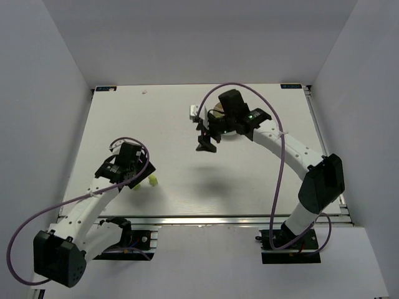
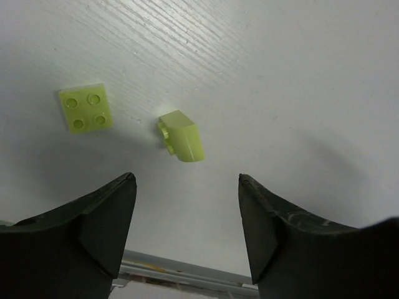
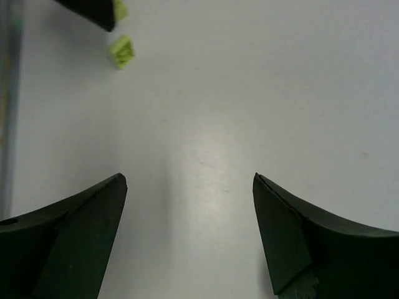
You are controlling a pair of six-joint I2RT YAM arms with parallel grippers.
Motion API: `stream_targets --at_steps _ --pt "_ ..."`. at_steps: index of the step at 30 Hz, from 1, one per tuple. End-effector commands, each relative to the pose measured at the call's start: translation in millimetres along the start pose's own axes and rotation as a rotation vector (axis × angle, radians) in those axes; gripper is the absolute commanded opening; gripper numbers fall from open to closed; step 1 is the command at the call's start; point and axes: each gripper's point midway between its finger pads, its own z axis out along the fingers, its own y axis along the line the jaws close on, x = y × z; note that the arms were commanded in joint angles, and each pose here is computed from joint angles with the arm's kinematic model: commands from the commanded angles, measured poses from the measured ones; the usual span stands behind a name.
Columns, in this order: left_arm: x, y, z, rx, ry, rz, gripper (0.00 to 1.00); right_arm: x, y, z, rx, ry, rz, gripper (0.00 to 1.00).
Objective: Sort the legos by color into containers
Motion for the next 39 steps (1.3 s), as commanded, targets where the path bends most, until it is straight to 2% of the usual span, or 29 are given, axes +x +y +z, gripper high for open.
stream_targets --at_steps 1,9,16,24,39 --pt "-8 -6 -8 -0.01 0.006 0.069 0.77 -7 40 10 -0.168 -0.147 0.011 0.87" --pt "8 -3 16 -0.13 0.123 0.108 0.76 -5 28 1 -0.129 -0.163 0.06 0.83" --pt "19 -7 29 -0.189 0.16 0.146 0.71 0 10 -11 -0.077 -0.191 0.115 0.82" --pt "25 -9 50 -0.213 0.16 0.146 0.62 9 0 -27 -0.039 -0.195 0.132 0.82" --pt "28 6 64 -0.261 0.137 0.161 0.47 19 -12 -48 0.009 -0.205 0.163 0.82"
